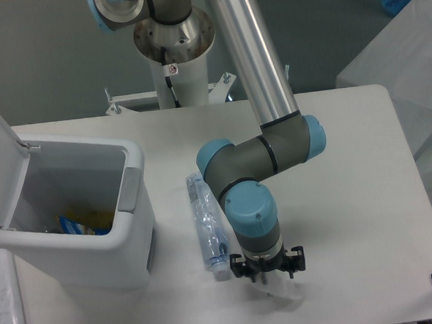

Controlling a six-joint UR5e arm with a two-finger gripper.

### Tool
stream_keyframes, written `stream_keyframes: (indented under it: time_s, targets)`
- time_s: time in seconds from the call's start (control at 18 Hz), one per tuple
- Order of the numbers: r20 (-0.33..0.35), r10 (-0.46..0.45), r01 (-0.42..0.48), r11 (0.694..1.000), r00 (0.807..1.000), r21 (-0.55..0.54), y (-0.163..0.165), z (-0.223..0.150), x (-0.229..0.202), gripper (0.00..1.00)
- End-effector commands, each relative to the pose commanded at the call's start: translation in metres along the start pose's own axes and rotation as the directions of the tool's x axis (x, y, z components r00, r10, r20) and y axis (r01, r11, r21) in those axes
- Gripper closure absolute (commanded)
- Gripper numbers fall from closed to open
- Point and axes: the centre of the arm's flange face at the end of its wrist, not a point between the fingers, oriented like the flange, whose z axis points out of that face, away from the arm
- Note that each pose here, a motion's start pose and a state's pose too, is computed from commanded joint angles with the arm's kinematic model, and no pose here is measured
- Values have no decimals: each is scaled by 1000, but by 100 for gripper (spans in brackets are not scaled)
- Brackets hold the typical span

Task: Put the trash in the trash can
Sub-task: 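Lower the gripper onto the crumpled clear wrapper and close it, then lift the wrapper and carry it over the trash bin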

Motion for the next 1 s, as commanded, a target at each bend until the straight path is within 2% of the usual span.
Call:
stream_keyframes:
  time_s: [0.06,0.17,0.39,0.56,0.78,1.0]
  targets:
    - [9,-2,2,1000,1000,-2,0,-1,0,92]
    - [12,0,0,1000,1000,0,0,-3,3,100]
    - [30,3,-3,1000,1000,10,-2,-10,0,100]
    - [17,-14,13,998,1000,54,-10,-22,-9,100]
    - [-84,-41,55,983,996,178,-15,-71,-25,100]
    - [-200,-28,93,942,979,324,-11,-143,-34,100]
